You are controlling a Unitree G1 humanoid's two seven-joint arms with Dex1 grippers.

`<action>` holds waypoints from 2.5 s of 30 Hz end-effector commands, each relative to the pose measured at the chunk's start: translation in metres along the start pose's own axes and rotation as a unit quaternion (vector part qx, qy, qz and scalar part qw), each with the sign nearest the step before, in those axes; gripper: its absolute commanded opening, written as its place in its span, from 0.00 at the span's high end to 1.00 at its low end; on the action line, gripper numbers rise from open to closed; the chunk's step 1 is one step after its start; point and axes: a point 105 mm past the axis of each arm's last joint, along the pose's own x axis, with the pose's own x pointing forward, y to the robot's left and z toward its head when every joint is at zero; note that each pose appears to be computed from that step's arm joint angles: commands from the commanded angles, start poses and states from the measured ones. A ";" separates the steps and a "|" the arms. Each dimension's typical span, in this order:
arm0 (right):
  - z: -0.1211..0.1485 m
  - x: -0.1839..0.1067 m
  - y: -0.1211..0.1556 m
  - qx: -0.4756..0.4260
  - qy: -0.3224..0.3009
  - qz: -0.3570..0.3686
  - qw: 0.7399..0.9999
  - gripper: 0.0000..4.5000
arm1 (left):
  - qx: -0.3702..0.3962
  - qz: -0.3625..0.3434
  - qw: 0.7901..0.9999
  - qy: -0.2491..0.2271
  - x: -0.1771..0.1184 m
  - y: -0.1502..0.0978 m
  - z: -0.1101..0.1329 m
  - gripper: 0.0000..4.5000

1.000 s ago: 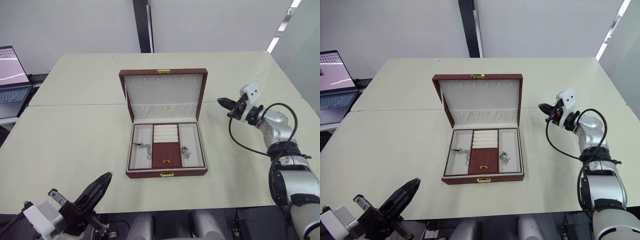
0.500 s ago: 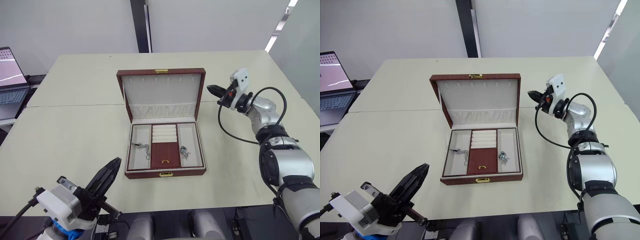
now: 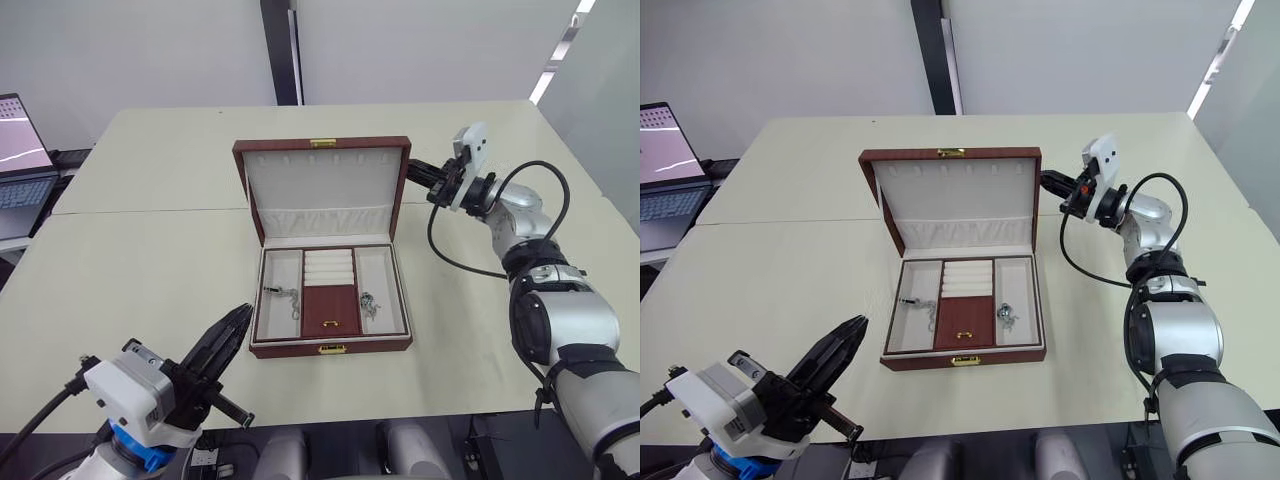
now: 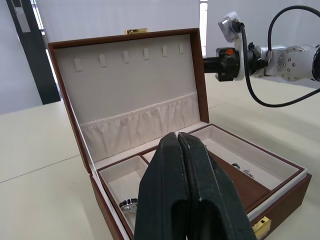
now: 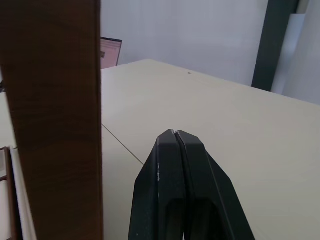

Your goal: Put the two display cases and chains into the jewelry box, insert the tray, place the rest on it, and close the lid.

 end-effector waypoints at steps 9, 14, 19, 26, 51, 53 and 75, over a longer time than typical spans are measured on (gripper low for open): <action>0.006 -0.010 0.027 0.006 0.011 0.104 0.994 1.00 | 0.011 -0.007 1.000 -0.004 0.003 -0.004 0.011 1.00; 0.001 -0.019 0.038 0.007 0.033 0.134 0.990 1.00 | 0.009 -0.008 1.000 0.000 0.003 -0.004 0.012 1.00; 0.003 -0.021 0.037 0.010 0.032 0.125 0.992 1.00 | 0.006 -0.009 1.000 0.007 0.001 -0.005 0.010 1.00; -0.002 -0.023 0.034 0.010 0.041 0.113 0.993 1.00 | 0.006 -0.012 1.000 0.013 -0.002 -0.007 0.009 1.00; -0.025 -0.132 0.034 -0.020 0.101 -0.010 0.995 0.31 | 0.035 0.075 0.991 0.102 -0.023 0.114 -0.041 0.11; -0.032 -0.148 0.037 -0.023 0.121 -0.027 0.992 0.18 | 0.022 0.078 0.990 0.119 -0.024 0.125 -0.052 0.00; -0.075 -0.215 0.046 0.012 0.193 -0.132 0.972 0.01 | 0.013 0.083 0.973 0.216 -0.023 0.213 -0.093 0.00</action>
